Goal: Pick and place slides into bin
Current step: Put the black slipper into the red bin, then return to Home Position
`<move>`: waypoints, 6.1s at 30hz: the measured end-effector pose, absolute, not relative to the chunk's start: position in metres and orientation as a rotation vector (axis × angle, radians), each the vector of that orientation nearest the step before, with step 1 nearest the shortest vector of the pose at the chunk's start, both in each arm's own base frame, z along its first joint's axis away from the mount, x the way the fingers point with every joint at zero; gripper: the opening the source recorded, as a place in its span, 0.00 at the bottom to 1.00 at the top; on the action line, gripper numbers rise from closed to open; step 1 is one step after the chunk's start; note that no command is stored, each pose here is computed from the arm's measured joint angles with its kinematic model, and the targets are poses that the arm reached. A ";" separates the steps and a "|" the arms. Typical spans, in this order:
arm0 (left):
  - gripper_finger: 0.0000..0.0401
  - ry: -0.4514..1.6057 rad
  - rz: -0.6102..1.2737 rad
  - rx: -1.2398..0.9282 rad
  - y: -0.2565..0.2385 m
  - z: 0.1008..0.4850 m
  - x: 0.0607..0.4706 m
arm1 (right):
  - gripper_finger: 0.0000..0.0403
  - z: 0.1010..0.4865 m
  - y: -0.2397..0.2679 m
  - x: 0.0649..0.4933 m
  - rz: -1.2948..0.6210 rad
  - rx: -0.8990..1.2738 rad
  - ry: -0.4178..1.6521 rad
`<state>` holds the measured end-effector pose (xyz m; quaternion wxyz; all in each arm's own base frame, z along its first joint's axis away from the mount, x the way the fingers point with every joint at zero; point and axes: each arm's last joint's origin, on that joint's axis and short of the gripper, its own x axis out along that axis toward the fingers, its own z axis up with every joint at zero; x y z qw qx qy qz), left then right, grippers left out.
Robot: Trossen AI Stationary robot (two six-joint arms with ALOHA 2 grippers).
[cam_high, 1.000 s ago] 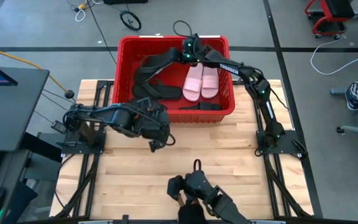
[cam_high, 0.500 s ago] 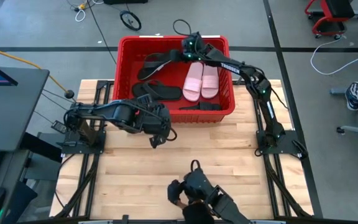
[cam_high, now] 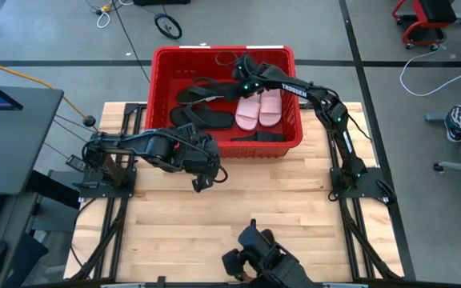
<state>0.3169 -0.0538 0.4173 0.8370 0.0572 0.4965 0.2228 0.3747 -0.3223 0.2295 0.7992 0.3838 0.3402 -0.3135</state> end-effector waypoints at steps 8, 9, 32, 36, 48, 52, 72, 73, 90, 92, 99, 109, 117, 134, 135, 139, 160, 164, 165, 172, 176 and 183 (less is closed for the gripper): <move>0.17 1.050 0.470 0.096 -0.055 0.417 0.317 | 0.55 0.249 -0.320 0.362 -0.724 0.783 0.746; 0.16 1.050 0.470 0.096 -0.055 0.417 0.317 | 0.55 0.254 -0.319 0.360 -0.720 0.779 0.737; 0.10 0.504 0.615 -0.146 -0.015 0.533 0.167 | 0.50 0.511 -0.067 0.170 -0.145 0.149 0.503; 0.08 0.393 0.592 -0.211 -0.005 0.548 0.114 | 0.50 0.514 -0.037 0.133 -0.086 0.081 0.452; 0.05 0.336 0.686 -0.367 0.007 0.470 0.062 | 0.51 0.391 -0.006 0.076 0.097 0.195 -0.019; 0.07 0.242 0.640 -0.355 0.002 0.418 0.089 | 0.51 0.340 -0.004 0.070 0.134 0.258 -0.148; 0.05 0.013 0.633 -0.447 0.015 0.307 0.030 | 0.51 0.264 -0.003 0.063 0.120 0.313 -0.206; 0.06 -0.003 0.621 -0.458 0.015 0.302 0.032 | 0.51 0.263 -0.004 0.063 0.110 0.322 -0.204; 0.07 -0.165 0.196 -0.369 -0.005 0.234 0.082 | 0.51 0.258 -0.006 0.066 0.033 0.330 -0.200; 0.08 -0.158 0.145 -0.369 -0.007 0.226 0.085 | 0.51 0.258 -0.006 0.066 0.031 0.331 -0.194; 0.08 -0.136 0.082 -0.386 -0.011 0.201 0.094 | 0.51 0.255 -0.006 0.066 0.027 0.336 -0.171; 0.10 -0.141 0.055 -0.360 -0.012 0.186 0.097 | 0.51 0.255 -0.006 0.066 0.027 0.342 -0.167; 0.08 -0.158 0.059 -0.365 -0.012 0.181 0.099 | 0.51 0.250 -0.007 0.068 0.015 0.302 -0.114; 0.07 -0.162 0.059 -0.366 -0.012 0.181 0.099 | 0.51 0.249 -0.007 0.079 0.052 0.242 -0.077; 0.07 -0.162 0.059 -0.366 -0.012 0.181 0.098 | 0.51 0.250 -0.007 0.080 0.059 0.231 -0.105; 0.06 -0.162 0.059 -0.366 -0.012 0.181 0.098 | 0.51 0.248 -0.007 0.083 0.086 0.192 -0.213; 0.07 -0.162 0.060 -0.365 -0.012 0.181 0.099 | 0.51 0.175 -0.011 0.102 0.039 0.388 -0.058; 0.08 -0.162 0.060 -0.365 -0.012 0.181 0.099 | 0.51 0.169 -0.012 0.102 0.018 0.337 -0.013; 0.08 -0.162 0.060 -0.365 -0.012 0.181 0.099 | 0.51 0.166 -0.012 0.102 0.012 0.343 0.025; 0.10 -0.162 0.060 -0.365 -0.012 0.181 0.099 | 0.51 0.167 -0.012 0.103 0.001 0.347 0.048; 0.09 -0.162 0.061 -0.364 -0.012 0.181 0.099 | 0.51 0.167 -0.012 0.103 0.002 0.347 0.049; 0.06 -0.162 0.060 -0.365 -0.012 0.181 0.099 | 0.51 0.167 -0.012 0.103 0.003 0.346 0.049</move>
